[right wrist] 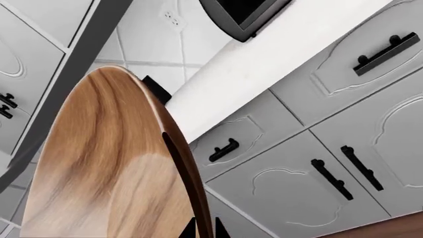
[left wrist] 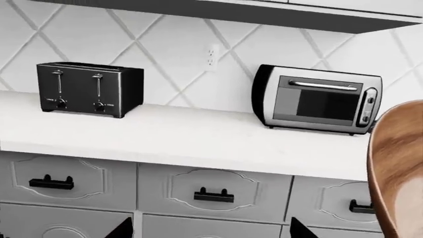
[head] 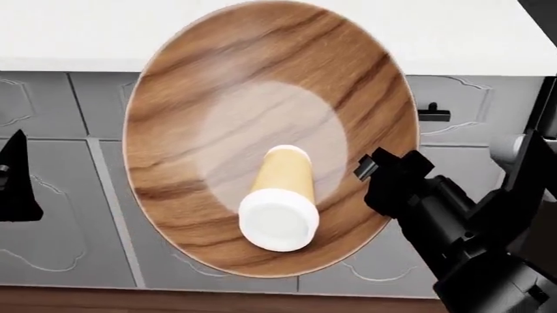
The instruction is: Place the cup inside the bowl on the dining table and move the bowl to any counter.
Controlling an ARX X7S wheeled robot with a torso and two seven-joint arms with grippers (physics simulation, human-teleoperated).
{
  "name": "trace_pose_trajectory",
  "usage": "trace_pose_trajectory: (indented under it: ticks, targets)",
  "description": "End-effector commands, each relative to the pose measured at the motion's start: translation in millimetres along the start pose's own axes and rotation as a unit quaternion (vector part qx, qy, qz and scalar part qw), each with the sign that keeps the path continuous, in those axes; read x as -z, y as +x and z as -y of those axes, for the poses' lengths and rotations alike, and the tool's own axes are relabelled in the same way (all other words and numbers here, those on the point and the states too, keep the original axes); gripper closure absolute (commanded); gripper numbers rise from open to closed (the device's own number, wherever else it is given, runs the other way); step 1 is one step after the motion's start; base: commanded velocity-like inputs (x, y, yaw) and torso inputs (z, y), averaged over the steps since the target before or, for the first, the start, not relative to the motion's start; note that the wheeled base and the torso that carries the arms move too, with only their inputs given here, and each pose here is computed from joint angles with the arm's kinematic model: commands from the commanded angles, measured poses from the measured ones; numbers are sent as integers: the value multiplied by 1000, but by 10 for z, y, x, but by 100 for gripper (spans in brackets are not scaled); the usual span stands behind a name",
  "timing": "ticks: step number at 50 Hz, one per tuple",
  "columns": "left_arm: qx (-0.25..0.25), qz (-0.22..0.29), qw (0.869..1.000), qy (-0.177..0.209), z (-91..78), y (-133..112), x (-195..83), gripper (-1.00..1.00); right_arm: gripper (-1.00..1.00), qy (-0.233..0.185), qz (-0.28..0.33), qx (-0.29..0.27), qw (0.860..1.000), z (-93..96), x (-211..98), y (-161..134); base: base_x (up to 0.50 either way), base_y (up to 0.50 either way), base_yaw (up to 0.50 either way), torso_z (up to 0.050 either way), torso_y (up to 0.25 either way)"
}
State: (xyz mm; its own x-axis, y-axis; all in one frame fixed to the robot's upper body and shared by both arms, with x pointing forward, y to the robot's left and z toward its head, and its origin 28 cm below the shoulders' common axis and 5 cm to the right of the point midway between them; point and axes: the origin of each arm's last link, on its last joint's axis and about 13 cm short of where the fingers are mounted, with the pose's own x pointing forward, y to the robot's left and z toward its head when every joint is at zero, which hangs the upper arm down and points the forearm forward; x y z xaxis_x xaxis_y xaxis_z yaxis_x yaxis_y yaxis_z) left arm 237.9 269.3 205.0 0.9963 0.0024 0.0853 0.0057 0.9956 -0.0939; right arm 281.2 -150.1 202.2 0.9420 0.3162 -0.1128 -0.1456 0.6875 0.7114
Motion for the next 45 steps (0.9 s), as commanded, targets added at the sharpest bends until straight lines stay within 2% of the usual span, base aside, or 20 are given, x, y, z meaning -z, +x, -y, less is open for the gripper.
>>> trace_pose_trajectory:
  ticks: [1, 30, 45]
  targets:
    - [-1, 6, 1000, -3, -8, 6, -17, -100, 100, 3, 11, -13, 1000, -35, -62, -4, 480, 1, 0, 0, 0]
    - [0, 10, 1000, -5, 19, 5, -31, -100, 100, 0, 0, -9, 1000, -31, -2, 8, 490, 2, 0, 0, 1]
    - [-1, 11, 1000, -7, 5, -2, -34, -100, 100, -1, -5, -10, 1000, -27, 21, 13, 496, 253, 0, 0, 1]
